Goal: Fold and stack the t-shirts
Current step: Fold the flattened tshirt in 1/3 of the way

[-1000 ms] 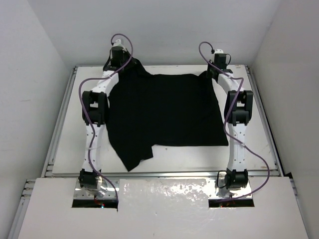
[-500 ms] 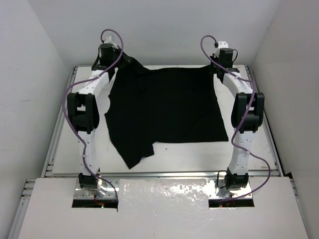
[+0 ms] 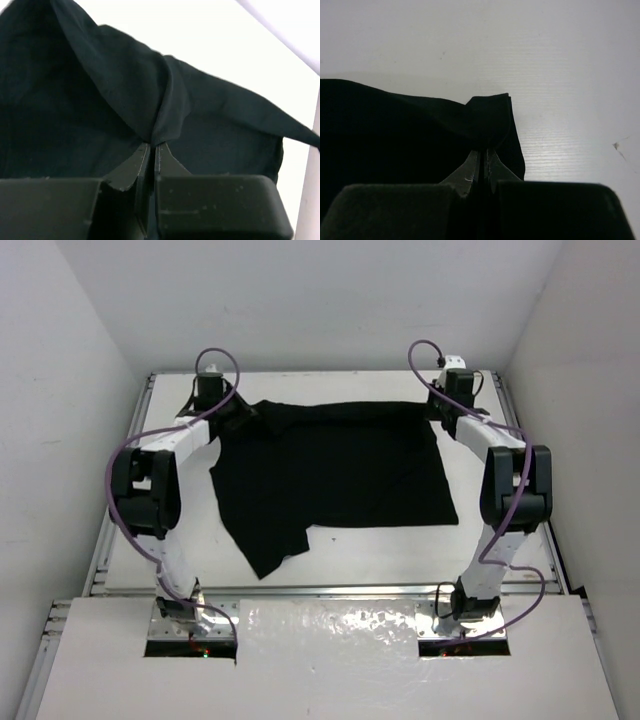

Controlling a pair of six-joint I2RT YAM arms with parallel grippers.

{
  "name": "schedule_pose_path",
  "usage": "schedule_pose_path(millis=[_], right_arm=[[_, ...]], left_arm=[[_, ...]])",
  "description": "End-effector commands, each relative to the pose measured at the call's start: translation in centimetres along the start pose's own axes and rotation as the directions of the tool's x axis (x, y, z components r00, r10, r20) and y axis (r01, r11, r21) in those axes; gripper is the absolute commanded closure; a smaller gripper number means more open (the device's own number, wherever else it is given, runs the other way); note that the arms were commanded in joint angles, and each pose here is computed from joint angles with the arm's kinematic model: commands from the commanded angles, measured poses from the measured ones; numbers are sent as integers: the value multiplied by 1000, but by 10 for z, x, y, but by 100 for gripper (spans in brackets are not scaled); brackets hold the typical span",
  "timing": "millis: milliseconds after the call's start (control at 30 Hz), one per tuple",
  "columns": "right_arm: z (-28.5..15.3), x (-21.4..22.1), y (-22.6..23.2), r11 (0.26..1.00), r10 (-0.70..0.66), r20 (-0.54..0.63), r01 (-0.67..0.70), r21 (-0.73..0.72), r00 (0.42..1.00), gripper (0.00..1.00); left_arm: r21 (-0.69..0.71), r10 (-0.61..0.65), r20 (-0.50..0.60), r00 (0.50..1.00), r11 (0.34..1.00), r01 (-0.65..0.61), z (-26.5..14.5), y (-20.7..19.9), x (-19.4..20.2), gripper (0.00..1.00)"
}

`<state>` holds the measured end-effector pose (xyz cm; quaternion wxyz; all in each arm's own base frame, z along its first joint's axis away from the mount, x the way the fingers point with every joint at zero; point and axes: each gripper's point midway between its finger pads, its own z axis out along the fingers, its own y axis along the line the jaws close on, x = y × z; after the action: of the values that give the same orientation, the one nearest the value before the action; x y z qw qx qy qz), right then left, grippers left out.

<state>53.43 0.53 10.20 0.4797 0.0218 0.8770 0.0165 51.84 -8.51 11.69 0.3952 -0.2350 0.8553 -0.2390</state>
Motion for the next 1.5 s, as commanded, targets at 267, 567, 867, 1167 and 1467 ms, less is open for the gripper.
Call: schedule_pose_path(millis=[267, 567, 867, 1167, 1467], right_arm=[[-29, 10, -8, 998, 44, 1, -44, 53, 999, 100], [-42, 43, -14, 993, 73, -77, -66, 95, 994, 100], [-59, 62, -15, 989, 110, -115, -97, 116, 987, 78], [-79, 45, -9, 983, 163, -96, -153, 102, 982, 10], [5, 48, -16, 975, 211, -309, -176, 137, 927, 20]], left_arm=[[-125, -87, 83, 993, 987, 97, -38, 22, -1, 100], [-105, -186, 71, 980, 976, 192, -65, 31, 30, 100], [-111, -247, 75, 966, 961, 255, -83, 44, 53, 91], [-191, -236, 235, 943, 940, 283, -124, 60, 35, 3], [-391, -82, 259, 962, 902, 182, -73, 70, -43, 2]])
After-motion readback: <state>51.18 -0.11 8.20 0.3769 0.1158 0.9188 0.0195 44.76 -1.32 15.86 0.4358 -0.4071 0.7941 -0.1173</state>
